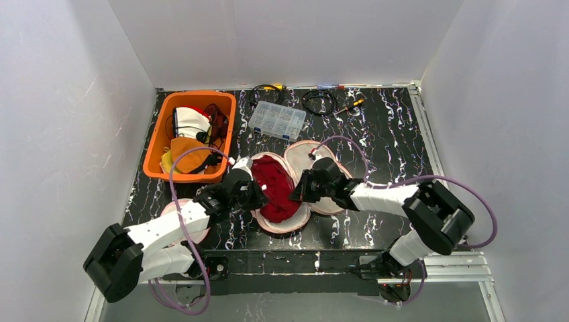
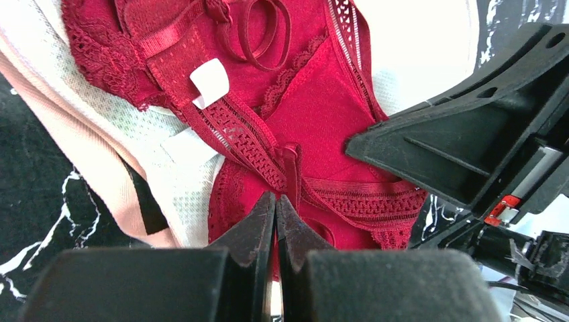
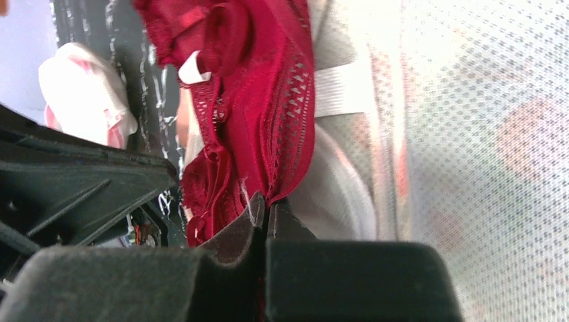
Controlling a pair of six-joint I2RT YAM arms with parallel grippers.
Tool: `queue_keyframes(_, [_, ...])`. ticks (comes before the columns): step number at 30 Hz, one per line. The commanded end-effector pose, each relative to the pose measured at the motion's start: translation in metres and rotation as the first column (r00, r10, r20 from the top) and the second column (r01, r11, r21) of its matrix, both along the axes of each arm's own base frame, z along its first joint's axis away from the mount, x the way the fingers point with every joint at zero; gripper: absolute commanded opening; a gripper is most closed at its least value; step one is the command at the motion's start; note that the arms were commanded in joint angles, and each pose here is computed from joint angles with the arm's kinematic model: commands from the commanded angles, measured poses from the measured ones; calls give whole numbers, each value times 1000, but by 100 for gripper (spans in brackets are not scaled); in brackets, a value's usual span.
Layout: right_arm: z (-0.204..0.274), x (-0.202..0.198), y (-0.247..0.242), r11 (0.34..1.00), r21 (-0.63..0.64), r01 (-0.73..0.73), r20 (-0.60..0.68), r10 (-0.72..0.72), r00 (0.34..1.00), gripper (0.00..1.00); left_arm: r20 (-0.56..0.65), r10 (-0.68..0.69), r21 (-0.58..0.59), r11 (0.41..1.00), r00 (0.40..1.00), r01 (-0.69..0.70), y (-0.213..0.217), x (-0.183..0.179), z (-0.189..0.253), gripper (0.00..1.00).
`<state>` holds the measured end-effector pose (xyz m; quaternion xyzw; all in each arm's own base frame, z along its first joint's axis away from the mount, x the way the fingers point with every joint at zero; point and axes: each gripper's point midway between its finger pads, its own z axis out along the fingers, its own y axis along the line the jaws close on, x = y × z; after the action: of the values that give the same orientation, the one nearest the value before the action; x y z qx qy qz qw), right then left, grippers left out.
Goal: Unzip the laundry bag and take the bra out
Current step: Adjust the bra in the laundry bag.
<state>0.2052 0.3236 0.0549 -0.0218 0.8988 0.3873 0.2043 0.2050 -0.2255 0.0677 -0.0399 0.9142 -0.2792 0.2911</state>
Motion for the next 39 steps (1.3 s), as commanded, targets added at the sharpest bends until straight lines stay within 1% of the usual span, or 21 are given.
queue_keyframes(1, [28, -9, -1, 999, 20, -32, 118, 30, 993, 1, 11, 19, 49, 999, 1000, -19, 19, -7, 0, 0])
queue_keyframes(7, [22, -57, -4, 998, 0, -70, 144, 69, 987, 1, 1, 17, 74, 997, 1000, -17, 22, -8, -9, 0])
queue_keyframes(10, [18, -65, -6, 998, -8, -60, 157, 60, 986, 1, -1, 12, 78, 997, 1000, -12, 20, -7, -13, 0])
queue_keyframes(11, [18, -63, -8, 999, -10, -47, 160, 48, 986, 7, -2, 12, 81, 997, 1000, -12, 20, -7, -15, 0])
queue_keyframes(12, [19, -61, -9, 999, -10, -35, 168, 36, 985, 18, -4, 11, 86, 996, 1000, -11, 20, -6, -16, 0])
queue_keyframes(14, [24, -55, -10, 1000, -8, -3, 189, 4, 982, 45, -8, 5, 93, 996, 1000, -4, 19, -6, -17, 0])
queue_keyframes(15, [27, -51, -10, 1000, -9, 11, 198, -9, 980, 54, -9, 6, 95, 995, 1000, -5, 19, -5, -18, 0])
queue_keyframes(16, [30, -46, -10, 1000, -13, 25, 209, -22, 978, 61, -6, 3, 95, 995, 1000, -3, 19, -5, -18, 0])
queue_keyframes(17, [32, -42, -10, 999, -20, 35, 217, -30, 976, 66, -5, 4, 96, 995, 1000, -3, 19, -4, -18, 0])
queue_keyframes(19, [35, -34, -9, 998, -35, 48, 226, -39, 973, 71, -3, 3, 100, 995, 1000, -2, 18, -3, -18, 0])
queue_keyframes(21, [35, -26, -7, 997, -52, 56, 232, -42, 972, 74, -6, 2, 105, 994, 1000, -1, 17, -2, -19, 0])
queue_keyframes(26, [37, -4, 0, 997, -41, 57, 235, -46, 971, 74, -7, -1, 108, 994, 1000, 2, 16, 0, -20, 0])
queue_keyframes(29, [36, 2, 9, 999, -41, 21, 236, -11, 972, 73, -5, -1, 104, 995, 1000, 2, 15, 0, -20, 0])
queue_keyframes(33, [24, 5, 14, 996, -88, -15, 221, 35, 975, 72, -6, -4, 102, 995, 1000, 4, 15, -1, -20, 0])
queue_keyframes(37, [19, 3, 19, 995, -88, -57, 225, 76, 971, 69, -2, -5, 96, 995, 1000, 5, 15, -1, -19, 0])
queue_keyframes(39, [19, 4, 23, 994, -83, -72, 240, 90, 967, 63, -1, -6, 94, 996, 1000, 6, 15, -1, -19, 0])
